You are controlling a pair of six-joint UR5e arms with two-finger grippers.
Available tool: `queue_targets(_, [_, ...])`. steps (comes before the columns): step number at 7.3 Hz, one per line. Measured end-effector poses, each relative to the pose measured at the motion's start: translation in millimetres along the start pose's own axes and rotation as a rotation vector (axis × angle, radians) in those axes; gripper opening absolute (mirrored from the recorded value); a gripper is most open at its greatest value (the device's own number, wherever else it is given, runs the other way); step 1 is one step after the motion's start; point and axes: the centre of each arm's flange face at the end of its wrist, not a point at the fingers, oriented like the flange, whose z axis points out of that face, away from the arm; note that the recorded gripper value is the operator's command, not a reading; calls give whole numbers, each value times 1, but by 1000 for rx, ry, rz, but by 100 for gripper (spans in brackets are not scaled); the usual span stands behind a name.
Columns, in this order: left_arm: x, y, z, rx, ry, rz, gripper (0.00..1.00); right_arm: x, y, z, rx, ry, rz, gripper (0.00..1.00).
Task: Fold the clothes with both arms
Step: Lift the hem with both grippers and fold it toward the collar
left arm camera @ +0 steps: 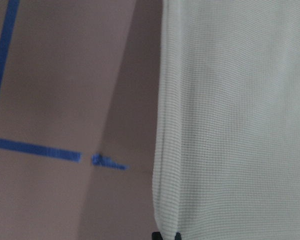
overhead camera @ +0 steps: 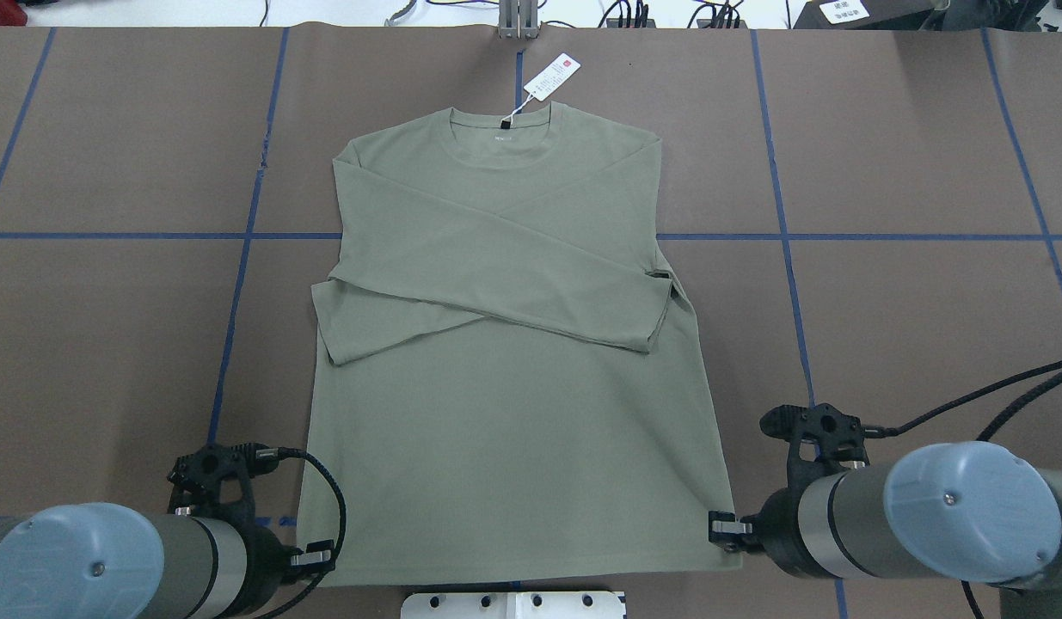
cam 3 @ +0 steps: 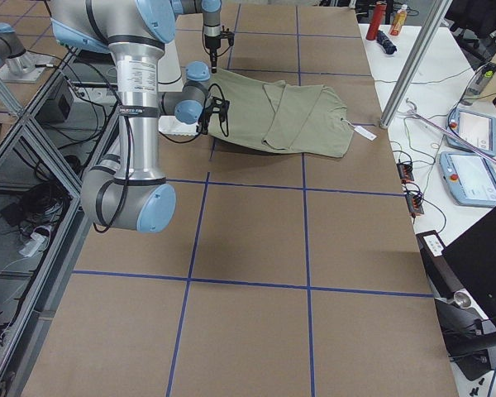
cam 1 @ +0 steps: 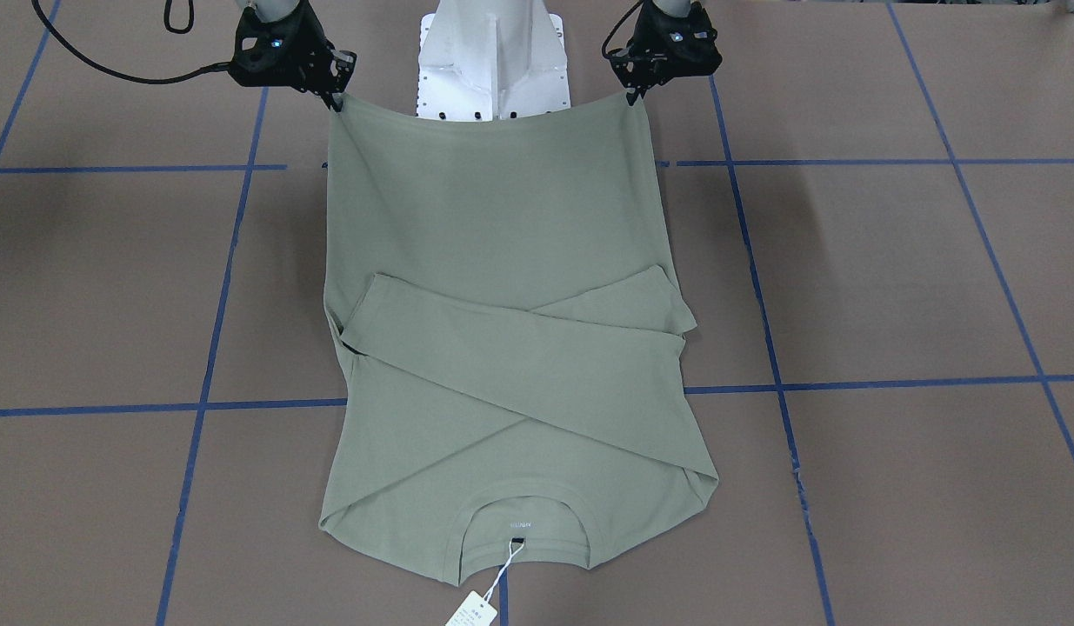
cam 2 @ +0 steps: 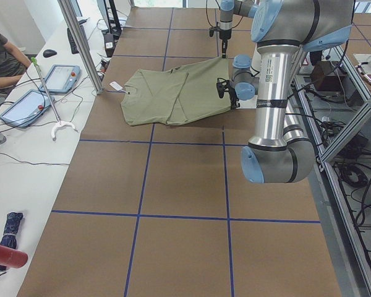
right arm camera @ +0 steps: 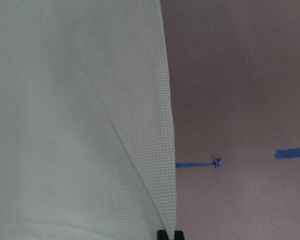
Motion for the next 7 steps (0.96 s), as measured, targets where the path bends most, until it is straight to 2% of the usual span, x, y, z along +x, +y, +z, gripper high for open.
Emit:
queue_targets(2, [6, 27, -17, -48, -6, 34, 0, 7, 39, -18, -85, -6, -41, 0])
queue_targets(4, [9, 41, -32, -74, 1, 54, 0, 13, 59, -27, -127, -2, -61, 0])
queue_targets(6, [12, 42, -38, -75, 12, 58, 0, 12, 55, -25, -116, -3, -53, 0])
queue_targets(7, [14, 33, -39, -59, 15, 52, 0, 7, 37, -25, -80, -18, -28, 0])
